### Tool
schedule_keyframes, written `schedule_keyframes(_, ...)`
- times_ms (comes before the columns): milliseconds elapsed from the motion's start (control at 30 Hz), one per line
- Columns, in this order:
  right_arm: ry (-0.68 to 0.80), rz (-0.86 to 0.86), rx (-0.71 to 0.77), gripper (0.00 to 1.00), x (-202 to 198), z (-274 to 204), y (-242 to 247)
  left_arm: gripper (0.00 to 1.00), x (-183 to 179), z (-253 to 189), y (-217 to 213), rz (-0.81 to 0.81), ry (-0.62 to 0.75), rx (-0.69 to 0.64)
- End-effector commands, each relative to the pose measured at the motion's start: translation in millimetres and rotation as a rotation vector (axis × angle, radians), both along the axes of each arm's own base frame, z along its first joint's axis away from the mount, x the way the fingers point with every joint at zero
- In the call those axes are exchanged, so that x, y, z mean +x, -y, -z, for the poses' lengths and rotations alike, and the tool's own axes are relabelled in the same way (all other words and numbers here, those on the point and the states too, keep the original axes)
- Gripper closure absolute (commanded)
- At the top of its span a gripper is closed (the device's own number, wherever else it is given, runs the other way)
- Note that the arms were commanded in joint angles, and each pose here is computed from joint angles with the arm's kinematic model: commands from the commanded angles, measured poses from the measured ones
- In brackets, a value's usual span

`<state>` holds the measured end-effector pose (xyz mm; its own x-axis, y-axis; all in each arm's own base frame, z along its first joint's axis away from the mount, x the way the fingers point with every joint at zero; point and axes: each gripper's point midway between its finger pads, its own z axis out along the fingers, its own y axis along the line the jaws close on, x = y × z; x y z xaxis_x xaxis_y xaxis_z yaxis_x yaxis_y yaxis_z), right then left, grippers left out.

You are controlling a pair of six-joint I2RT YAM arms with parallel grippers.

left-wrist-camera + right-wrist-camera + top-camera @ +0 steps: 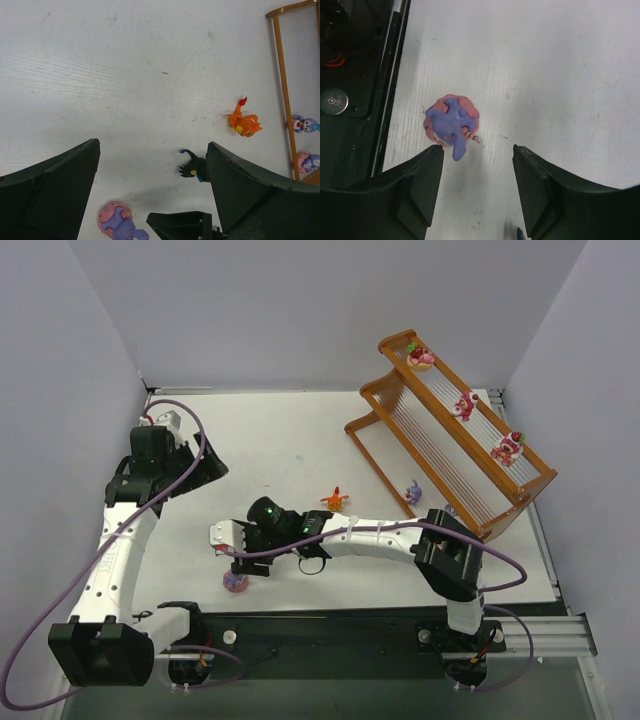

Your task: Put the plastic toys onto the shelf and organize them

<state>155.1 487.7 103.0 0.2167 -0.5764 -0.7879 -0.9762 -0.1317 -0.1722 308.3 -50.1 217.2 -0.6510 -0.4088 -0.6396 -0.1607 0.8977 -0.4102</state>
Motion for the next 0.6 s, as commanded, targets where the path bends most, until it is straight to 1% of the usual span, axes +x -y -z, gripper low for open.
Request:
schedule_keyframes(0,0.071,-0.082,0.094,0.42,3,-25,-29,0.03,6,-12,8,0.029,0.035,-0.06)
schedule_keyframes(33,0.068,-0.089,0.088,0.43,1,-24,-30,0.03,9,-10,0,0.001,0.029,-0.066)
schedule_keyframes(200,0.047,-0.114,0.062,0.48,-5,-16,-33,0.03,12,-10,-2,-0.002,0.026,-0.072)
schedule_keyframes(433,0.048,-0.143,0.017,0.53,-14,-6,-26,0.03,14,-8,-4,-0.01,0.026,-0.084)
schedule_keyframes(500,0.06,-0.137,0.03,0.53,-14,-13,-24,0.03,12,-5,-5,-0.013,0.021,-0.084)
schedule_keyframes(533,0.058,-0.12,0.019,0.53,-13,-7,-19,0.03,11,-5,-5,-0.016,0.024,-0.086)
schedule_keyframes(567,0.066,-0.113,0.043,0.53,-12,-13,-21,0.03,10,-4,-5,-0.018,0.022,-0.088)
